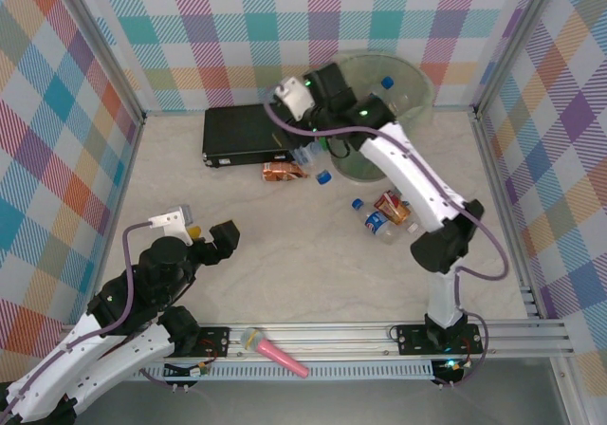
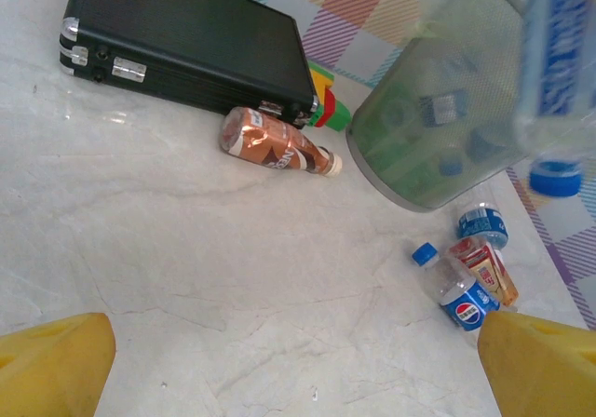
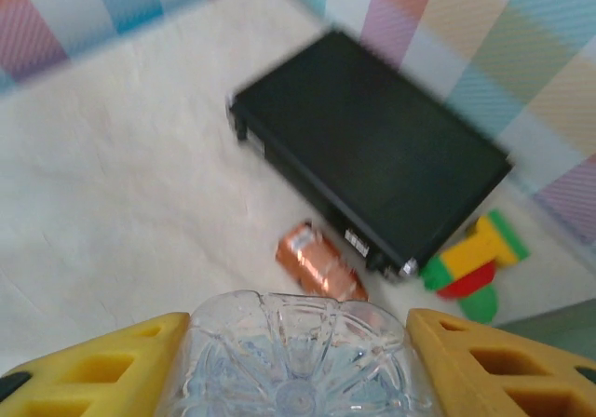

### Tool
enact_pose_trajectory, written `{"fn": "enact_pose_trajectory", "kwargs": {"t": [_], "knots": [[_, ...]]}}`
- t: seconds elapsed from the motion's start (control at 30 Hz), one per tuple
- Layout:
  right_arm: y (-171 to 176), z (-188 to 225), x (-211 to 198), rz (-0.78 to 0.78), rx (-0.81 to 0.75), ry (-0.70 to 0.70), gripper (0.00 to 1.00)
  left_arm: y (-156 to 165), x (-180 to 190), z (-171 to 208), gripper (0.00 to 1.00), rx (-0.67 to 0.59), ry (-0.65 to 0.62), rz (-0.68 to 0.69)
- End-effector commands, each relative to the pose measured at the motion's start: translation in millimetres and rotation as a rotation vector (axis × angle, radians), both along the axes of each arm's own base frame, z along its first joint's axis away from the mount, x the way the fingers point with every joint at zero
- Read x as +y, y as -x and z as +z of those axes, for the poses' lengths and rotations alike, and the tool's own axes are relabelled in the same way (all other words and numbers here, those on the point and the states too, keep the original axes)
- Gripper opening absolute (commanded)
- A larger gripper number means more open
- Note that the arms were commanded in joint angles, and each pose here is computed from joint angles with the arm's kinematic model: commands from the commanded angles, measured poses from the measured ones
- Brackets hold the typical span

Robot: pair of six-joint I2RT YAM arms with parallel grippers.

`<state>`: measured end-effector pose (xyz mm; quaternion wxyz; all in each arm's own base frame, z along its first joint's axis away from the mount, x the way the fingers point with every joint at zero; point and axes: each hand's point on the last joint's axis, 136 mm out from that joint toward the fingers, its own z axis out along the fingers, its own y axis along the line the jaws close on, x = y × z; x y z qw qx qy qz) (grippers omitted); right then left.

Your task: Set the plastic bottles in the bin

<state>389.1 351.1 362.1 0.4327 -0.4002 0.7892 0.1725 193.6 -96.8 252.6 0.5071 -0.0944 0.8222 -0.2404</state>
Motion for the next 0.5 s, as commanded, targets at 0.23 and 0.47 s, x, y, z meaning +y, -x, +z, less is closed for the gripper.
{"fn": "enact_pose_trajectory", "kwargs": {"t": [0.23, 0.47], "knots": [[-48, 121, -80, -0.243, -0.224, -0.341, 0.54, 0, -15, 21, 0.99, -0.031, 0.033, -0.064], [-92, 151, -142, -0.41, -0.344, -0.456, 0.53, -2, -16, 26, 1.0, -0.031, 0.033, -0.061]]}}
